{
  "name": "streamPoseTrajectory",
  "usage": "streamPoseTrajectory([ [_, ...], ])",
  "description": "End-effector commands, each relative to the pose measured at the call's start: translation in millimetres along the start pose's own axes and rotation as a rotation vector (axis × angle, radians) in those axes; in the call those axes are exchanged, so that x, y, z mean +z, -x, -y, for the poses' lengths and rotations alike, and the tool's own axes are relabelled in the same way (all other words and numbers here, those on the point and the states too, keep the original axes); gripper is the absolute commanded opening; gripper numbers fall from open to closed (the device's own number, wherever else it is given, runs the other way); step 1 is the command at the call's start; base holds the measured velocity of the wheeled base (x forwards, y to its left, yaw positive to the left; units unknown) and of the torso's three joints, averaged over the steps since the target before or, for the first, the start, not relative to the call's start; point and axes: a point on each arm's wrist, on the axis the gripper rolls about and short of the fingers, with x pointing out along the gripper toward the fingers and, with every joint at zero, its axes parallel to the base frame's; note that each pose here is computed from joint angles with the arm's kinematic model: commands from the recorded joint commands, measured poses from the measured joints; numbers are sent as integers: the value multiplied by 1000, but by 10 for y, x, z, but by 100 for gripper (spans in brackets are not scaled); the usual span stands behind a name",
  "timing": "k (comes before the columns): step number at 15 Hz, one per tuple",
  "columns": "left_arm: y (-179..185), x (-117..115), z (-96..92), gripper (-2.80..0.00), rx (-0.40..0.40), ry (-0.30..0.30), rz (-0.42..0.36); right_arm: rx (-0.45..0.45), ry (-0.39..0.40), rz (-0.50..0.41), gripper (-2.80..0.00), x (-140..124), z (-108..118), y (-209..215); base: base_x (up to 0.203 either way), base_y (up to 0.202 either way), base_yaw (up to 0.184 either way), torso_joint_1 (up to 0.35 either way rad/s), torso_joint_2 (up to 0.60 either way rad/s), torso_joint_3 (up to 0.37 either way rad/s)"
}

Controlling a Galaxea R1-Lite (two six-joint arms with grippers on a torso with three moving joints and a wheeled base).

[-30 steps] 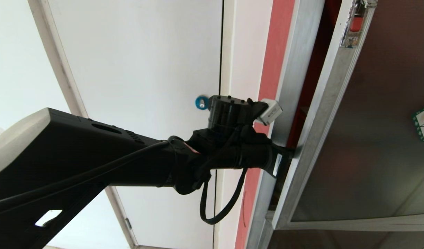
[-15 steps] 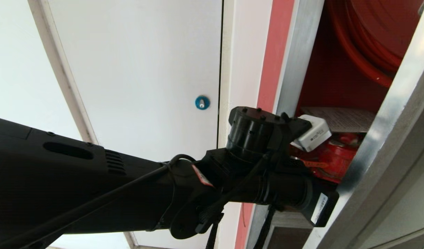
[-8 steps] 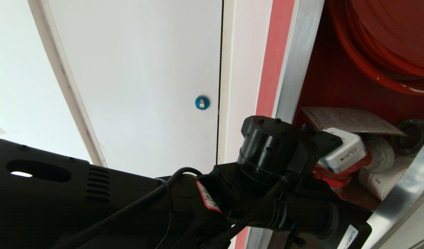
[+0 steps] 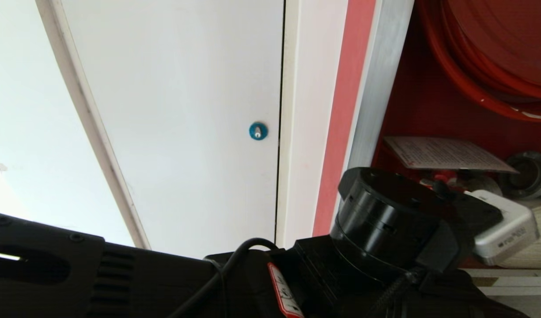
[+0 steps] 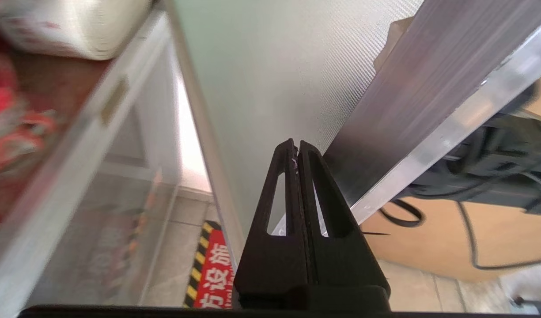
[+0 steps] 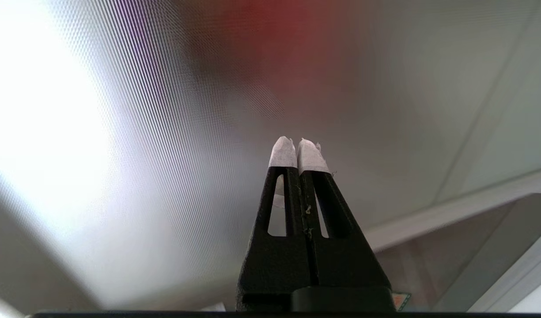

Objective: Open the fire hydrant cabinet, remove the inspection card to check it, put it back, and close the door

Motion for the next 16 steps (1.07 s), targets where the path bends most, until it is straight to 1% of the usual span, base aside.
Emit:
streamPoseTrajectory([
  [1, -38, -12, 70, -280, -22, -3, -3, 0, 0, -3, -280, -3, 0, -2, 0, 0, 0, 0, 0, 0],
  [4, -62, -16, 123, -280, -35, -6, -5, 0, 0, -3, -280, -3, 0, -2, 0, 0, 0, 0, 0, 0],
  [10, -68, -28, 94, -280, -26, -3, -7, 1, 0, -3, -280, -3, 0, -2, 0, 0, 0, 0, 0, 0],
  [14, 36, 8, -121, -280, 32, 19, 8, 0, 0, -3, -280, -3, 0, -2, 0, 0, 0, 0, 0, 0],
  [16, 140, 29, -319, -280, 84, 31, 19, 0, 0, -3, -280, -3, 0, -2, 0, 0, 0, 0, 0, 0],
])
